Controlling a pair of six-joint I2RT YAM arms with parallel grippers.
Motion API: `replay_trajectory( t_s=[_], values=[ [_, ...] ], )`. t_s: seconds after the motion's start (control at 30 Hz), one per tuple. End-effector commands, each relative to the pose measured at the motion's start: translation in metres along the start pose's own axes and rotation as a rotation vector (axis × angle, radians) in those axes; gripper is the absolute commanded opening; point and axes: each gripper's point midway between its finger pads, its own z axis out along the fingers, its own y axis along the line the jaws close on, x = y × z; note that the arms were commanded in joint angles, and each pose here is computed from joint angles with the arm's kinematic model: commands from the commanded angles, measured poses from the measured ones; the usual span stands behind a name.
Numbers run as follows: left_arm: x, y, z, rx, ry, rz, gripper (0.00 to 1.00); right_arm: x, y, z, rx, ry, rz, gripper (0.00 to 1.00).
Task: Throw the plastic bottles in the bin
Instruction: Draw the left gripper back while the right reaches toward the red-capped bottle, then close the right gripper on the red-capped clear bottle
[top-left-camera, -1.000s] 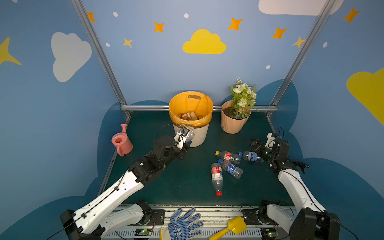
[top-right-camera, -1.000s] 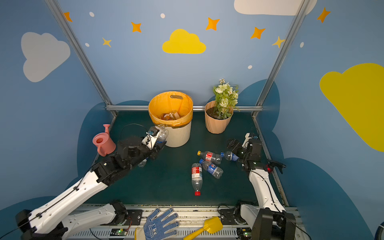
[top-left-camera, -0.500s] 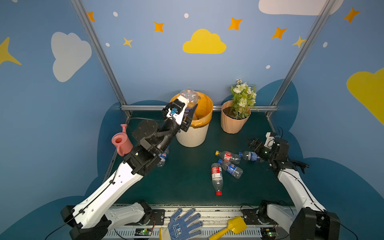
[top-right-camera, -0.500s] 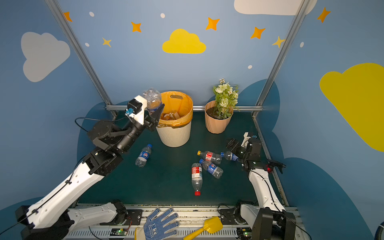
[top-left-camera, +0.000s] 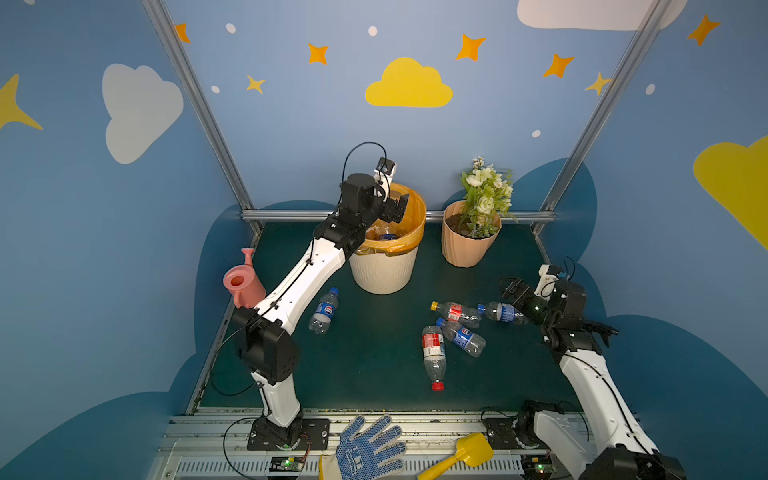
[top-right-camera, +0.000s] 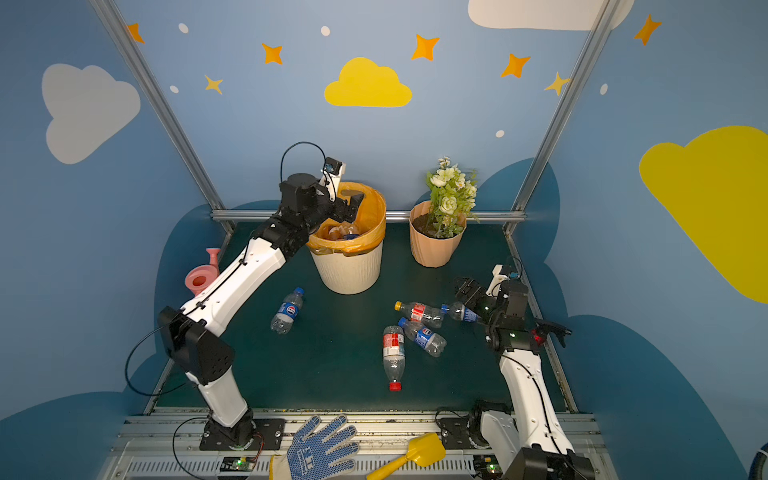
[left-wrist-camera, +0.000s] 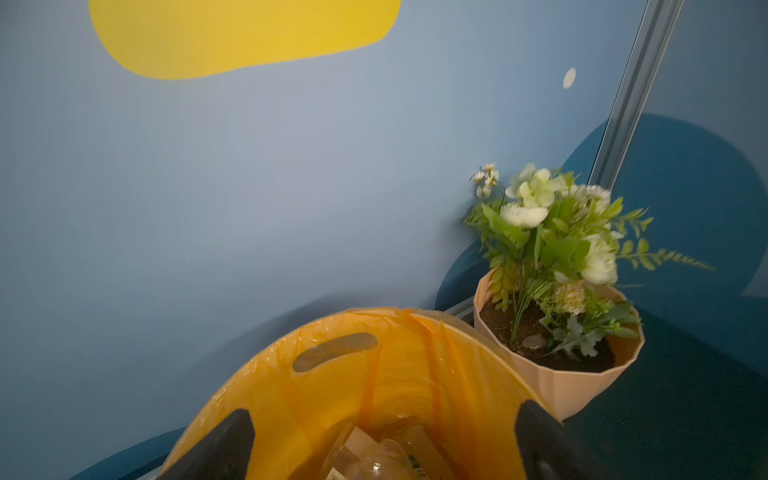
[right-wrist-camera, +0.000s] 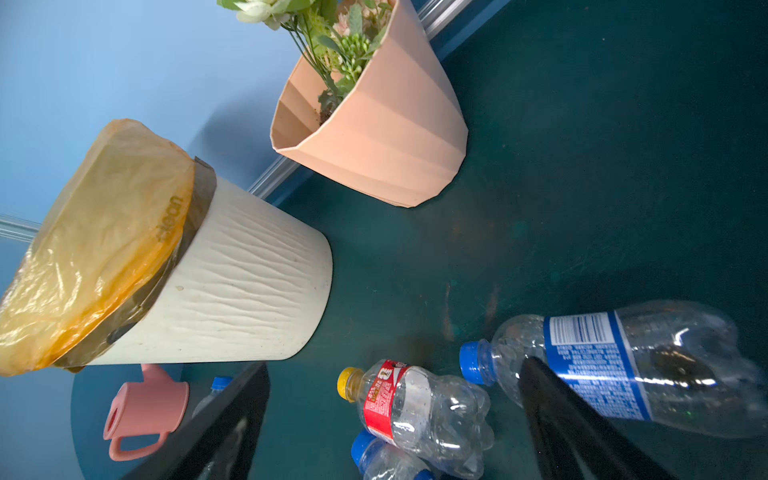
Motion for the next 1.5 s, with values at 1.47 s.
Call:
replay_trajectory(
  t_s=[1.47],
  values=[
    [0.244,0.119,-0.228,-0.66,0.222,-0.543,1.0,0.104,0.043,0.027,0.019,0.504,-0.164,0.88]
  ],
)
